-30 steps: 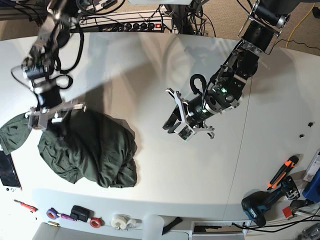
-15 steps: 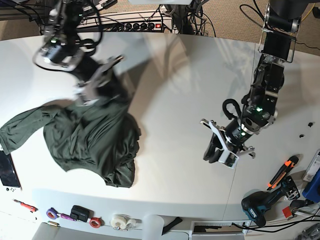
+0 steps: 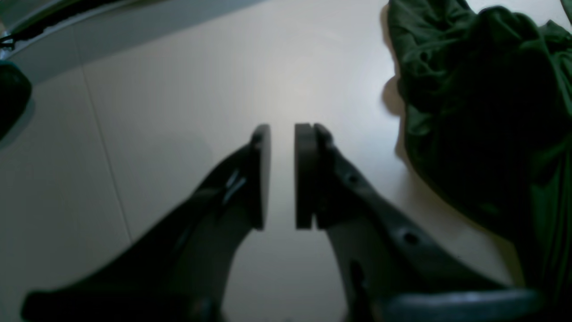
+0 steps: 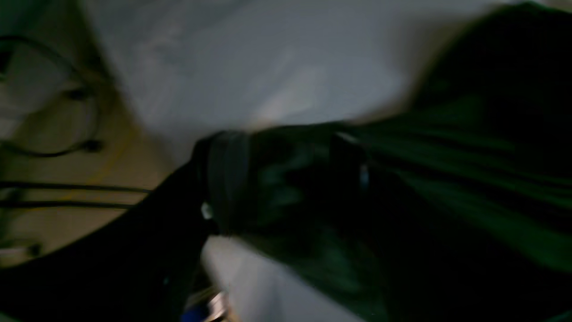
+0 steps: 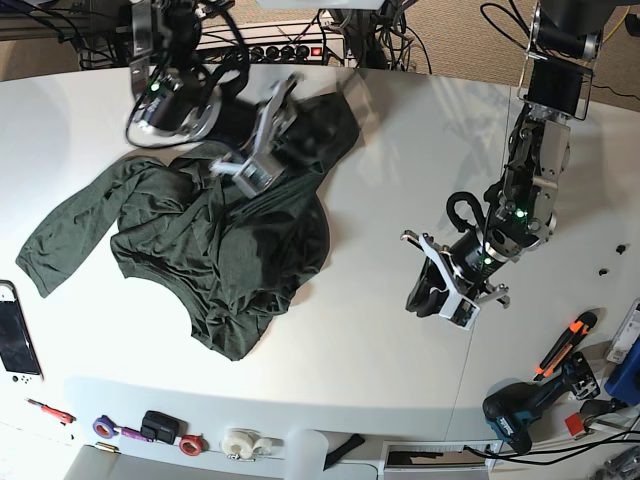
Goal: Layout the t-shirt on the table in an organized manner, then fold the t-shirt properly
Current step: 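Grasp the shirt's collar edge with the left gripper and pull it away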
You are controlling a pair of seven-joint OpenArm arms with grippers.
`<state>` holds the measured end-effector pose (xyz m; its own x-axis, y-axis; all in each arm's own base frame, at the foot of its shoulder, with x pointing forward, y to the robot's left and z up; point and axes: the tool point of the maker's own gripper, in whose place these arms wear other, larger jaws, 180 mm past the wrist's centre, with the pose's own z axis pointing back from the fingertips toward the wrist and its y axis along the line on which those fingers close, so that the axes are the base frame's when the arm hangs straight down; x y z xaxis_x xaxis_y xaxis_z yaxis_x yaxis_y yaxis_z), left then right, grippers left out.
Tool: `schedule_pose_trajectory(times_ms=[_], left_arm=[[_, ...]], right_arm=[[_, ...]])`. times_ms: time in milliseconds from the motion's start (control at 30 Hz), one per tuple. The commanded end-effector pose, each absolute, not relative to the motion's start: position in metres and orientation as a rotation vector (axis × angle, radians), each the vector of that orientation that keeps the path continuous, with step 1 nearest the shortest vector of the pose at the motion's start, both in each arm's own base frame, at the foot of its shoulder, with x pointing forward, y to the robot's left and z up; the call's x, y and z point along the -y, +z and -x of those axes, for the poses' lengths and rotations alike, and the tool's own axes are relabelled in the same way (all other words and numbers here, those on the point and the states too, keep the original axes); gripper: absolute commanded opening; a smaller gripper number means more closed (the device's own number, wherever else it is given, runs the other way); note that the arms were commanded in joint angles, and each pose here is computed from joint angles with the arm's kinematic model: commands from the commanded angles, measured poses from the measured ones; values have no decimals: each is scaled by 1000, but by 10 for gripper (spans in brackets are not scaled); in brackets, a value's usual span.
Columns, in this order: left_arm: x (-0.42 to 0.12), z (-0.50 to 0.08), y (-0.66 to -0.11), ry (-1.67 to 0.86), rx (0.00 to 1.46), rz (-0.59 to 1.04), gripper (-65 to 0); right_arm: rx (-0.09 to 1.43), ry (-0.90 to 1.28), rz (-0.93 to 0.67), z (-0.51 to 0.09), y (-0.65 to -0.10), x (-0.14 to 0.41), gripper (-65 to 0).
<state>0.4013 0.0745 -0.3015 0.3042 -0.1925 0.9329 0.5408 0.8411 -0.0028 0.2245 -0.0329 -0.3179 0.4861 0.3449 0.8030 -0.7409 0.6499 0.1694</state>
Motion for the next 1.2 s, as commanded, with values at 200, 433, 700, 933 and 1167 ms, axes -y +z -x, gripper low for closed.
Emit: schedule_pose_trajectory(times_ms=[200, 433, 700, 933, 1167], left_arm=[[-43, -392, -272, -390, 1148, 670, -540], [31, -359, -259, -526, 1118, 914, -540], [113, -290, -294, -791, 920, 980, -540], [125, -287, -309, -896, 957, 850, -421], [150, -307, -290, -821, 1047, 789, -354]], right_arm=[[1206, 457, -192, -316, -245, 136, -359], [1169, 202, -82, -363, -264, 209, -593], [921, 53, -210, -392, -362, 233, -650], [912, 0, -144, -407, -358, 264, -650], [881, 3, -142, -403, -364, 263, -650]])
